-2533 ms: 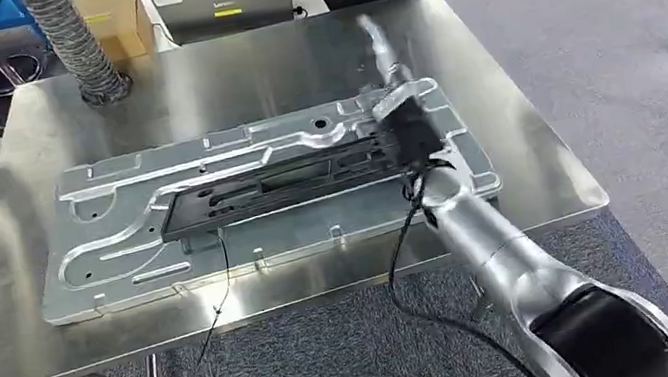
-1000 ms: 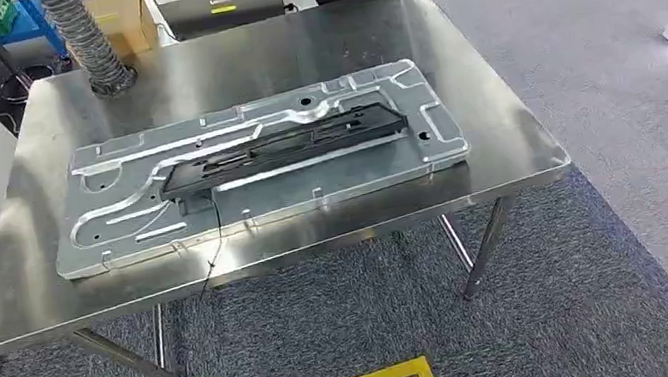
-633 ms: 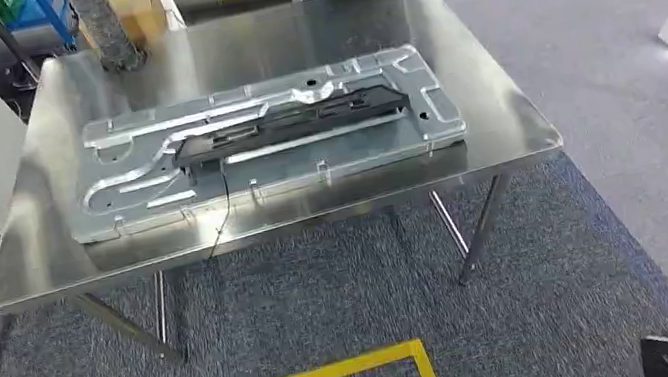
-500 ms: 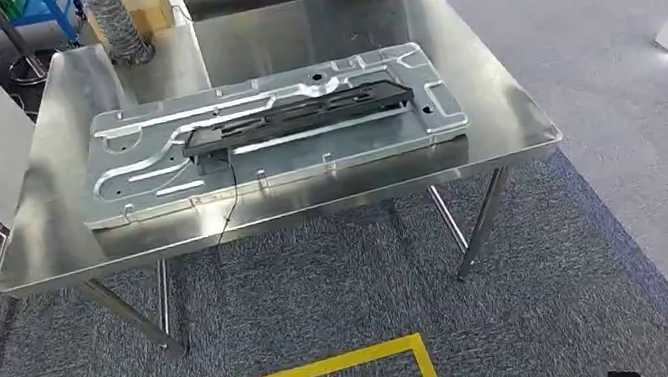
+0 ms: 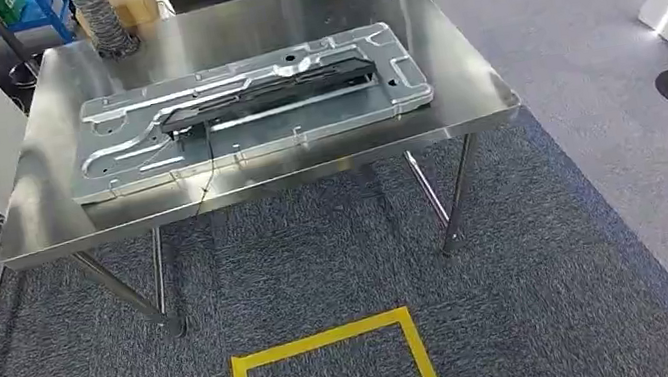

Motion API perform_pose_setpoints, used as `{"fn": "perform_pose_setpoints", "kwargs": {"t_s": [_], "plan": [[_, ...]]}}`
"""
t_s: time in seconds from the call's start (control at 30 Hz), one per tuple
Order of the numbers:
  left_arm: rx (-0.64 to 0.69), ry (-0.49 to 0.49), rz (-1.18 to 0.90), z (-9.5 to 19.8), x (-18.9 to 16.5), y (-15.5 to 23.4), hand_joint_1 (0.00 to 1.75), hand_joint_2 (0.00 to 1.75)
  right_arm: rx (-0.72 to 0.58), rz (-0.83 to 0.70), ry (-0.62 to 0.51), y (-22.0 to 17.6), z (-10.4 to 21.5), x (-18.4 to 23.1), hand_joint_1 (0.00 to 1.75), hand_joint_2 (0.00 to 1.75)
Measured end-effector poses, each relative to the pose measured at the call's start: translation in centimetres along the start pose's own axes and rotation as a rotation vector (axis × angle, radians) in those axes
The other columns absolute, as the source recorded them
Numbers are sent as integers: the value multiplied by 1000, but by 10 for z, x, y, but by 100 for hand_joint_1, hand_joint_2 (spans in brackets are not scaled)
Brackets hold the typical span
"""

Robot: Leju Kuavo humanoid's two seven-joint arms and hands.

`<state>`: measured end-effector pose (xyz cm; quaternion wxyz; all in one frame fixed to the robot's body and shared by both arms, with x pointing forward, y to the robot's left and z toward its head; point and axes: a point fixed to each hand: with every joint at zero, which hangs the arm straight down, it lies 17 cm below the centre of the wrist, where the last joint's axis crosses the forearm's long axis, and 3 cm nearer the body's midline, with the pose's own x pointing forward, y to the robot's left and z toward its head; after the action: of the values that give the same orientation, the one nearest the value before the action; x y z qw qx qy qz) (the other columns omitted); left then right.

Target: Take the parts from the cabinet and place them on the table.

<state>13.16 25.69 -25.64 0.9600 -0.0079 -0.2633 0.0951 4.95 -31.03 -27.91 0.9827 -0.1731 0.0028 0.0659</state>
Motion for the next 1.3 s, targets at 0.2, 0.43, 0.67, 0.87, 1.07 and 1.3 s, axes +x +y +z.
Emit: {"fn": "perform_pose_setpoints", "kwargs": {"t_s": [0.2, 0.43, 0.67, 0.87, 1.07, 1.3], "plan": [[-35, 15, -46, 0, -2, -8, 0, 0, 30, 11, -16, 9, 2, 2, 0, 0], [-57, 11, -69, -1, 3, -15, 0, 0, 33, 11, -42, 10, 2, 7, 0, 0], [-53, 15, -74, -1, 0, -13, 0, 0, 50, 3, -72, 14, 4, 12, 0, 0], [-60, 15, -83, 0, 0, -14, 0, 0, 54, 0, -80, 14, 4, 16, 0, 0], [-61, 30, -84, 1, -5, -14, 0, 0, 59, 5, -78, 17, 5, 14, 0, 0], [-58, 61, -80, 0, -8, -13, 0, 0, 67, 25, -83, 19, 5, 15, 0, 0]]}}
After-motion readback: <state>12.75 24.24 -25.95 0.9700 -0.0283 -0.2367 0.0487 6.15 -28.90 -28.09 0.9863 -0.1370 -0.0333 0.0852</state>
